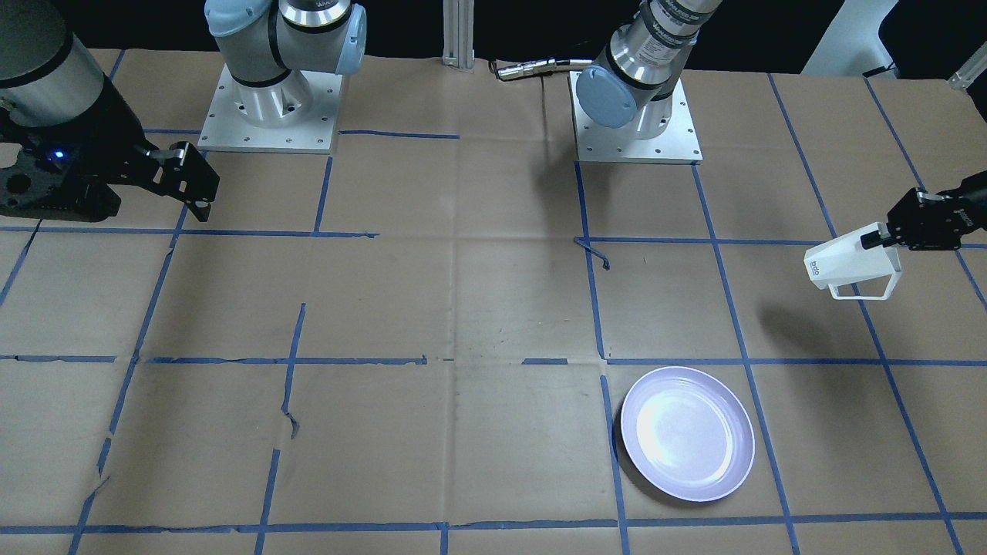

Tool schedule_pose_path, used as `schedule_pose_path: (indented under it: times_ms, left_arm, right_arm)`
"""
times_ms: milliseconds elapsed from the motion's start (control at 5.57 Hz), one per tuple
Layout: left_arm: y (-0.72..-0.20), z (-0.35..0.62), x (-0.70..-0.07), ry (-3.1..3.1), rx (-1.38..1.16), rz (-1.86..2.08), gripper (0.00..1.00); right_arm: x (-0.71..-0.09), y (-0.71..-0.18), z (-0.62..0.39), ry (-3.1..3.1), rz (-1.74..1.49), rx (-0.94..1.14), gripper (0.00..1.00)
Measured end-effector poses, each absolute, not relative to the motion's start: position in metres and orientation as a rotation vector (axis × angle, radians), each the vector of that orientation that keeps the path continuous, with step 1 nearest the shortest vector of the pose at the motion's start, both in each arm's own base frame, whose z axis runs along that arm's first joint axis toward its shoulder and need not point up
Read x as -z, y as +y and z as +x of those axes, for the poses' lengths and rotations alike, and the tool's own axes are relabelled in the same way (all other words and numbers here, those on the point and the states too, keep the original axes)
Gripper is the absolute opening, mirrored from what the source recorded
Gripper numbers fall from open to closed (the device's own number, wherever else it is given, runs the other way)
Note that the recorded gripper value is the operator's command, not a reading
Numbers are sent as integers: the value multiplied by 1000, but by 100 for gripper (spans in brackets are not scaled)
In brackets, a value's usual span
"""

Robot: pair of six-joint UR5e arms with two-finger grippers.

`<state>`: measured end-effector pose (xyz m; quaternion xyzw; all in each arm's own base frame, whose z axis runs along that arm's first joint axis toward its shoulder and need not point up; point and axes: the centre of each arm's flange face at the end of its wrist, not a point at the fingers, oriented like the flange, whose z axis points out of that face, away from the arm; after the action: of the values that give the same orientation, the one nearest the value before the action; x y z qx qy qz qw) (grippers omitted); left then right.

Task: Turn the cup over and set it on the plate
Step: 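Lift the cup with the left gripper and carry it over the lavender plate, then rotate the cup upright and lower it onto the plate with the left gripper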

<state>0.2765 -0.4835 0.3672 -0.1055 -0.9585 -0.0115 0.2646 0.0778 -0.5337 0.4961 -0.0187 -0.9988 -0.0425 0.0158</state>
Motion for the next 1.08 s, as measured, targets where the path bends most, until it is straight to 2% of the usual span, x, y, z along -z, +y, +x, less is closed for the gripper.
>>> schedule_pose_path:
  times_ms: [359, 538, 1077]
  left_arm:
    - [-527, 150, -426, -2790, -11, -407, 0]
    - [-548, 92, -424, -2880, -28, -471, 0]
    - [-592, -23, -351, -3061, -148, -643, 0]
  right_arm:
    - [-496, -534, 78, -3107, -58, 132, 100]
    - [-496, -534, 78, -3107, -58, 132, 100]
    - [-496, -534, 78, -3107, -58, 132, 100]
